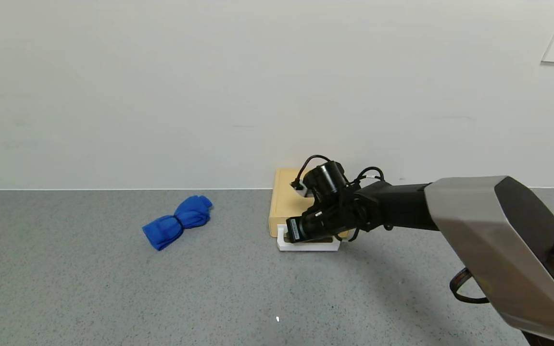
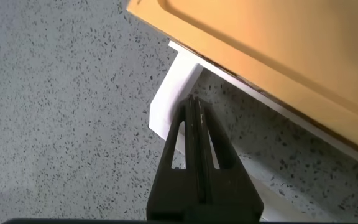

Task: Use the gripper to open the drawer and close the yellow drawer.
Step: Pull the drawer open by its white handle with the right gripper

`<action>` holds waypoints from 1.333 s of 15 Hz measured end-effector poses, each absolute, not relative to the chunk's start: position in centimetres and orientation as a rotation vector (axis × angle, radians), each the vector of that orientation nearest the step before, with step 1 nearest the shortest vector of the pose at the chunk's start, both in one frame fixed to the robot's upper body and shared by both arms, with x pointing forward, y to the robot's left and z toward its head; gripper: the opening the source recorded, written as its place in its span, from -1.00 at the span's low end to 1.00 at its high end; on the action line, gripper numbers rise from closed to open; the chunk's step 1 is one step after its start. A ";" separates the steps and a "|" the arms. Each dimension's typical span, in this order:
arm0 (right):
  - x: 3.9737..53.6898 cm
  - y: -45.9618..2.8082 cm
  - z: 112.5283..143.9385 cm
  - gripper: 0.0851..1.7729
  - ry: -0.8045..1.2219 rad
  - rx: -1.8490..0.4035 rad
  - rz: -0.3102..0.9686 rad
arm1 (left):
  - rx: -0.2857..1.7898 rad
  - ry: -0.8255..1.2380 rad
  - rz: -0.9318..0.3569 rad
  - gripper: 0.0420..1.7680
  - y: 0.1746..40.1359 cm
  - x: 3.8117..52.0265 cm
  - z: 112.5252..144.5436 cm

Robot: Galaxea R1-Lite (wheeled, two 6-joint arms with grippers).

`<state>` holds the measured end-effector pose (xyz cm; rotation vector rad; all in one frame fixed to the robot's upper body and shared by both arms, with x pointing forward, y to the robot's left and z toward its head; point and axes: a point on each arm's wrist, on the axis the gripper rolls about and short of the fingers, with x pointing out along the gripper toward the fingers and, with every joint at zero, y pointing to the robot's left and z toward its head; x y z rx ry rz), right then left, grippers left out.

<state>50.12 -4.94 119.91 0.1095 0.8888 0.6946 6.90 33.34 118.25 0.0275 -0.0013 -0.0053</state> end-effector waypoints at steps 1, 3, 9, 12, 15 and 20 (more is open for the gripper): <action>50.2 -5.0 119.7 -0.96 0.894 0.111 0.692 | 0.027 -0.001 -0.004 0.94 33.3 6.9 118.2; 50.3 -5.1 119.4 -0.96 0.906 0.114 0.685 | 0.027 -0.001 -0.005 0.94 33.3 6.9 118.2; 49.6 -4.9 119.3 -0.96 0.980 0.142 0.664 | 0.027 -0.001 -0.005 0.94 33.3 6.9 118.2; 48.6 -5.0 119.6 -0.96 1.048 0.126 0.652 | 0.027 -0.001 -0.004 0.94 33.3 6.9 118.2; 47.4 -4.7 120.0 -0.96 1.123 0.159 0.617 | 0.027 -0.001 -0.005 0.94 33.3 6.9 118.2; 45.7 -4.7 121.0 -0.96 1.221 0.189 0.559 | 0.027 -0.001 -0.005 0.94 33.3 6.9 118.2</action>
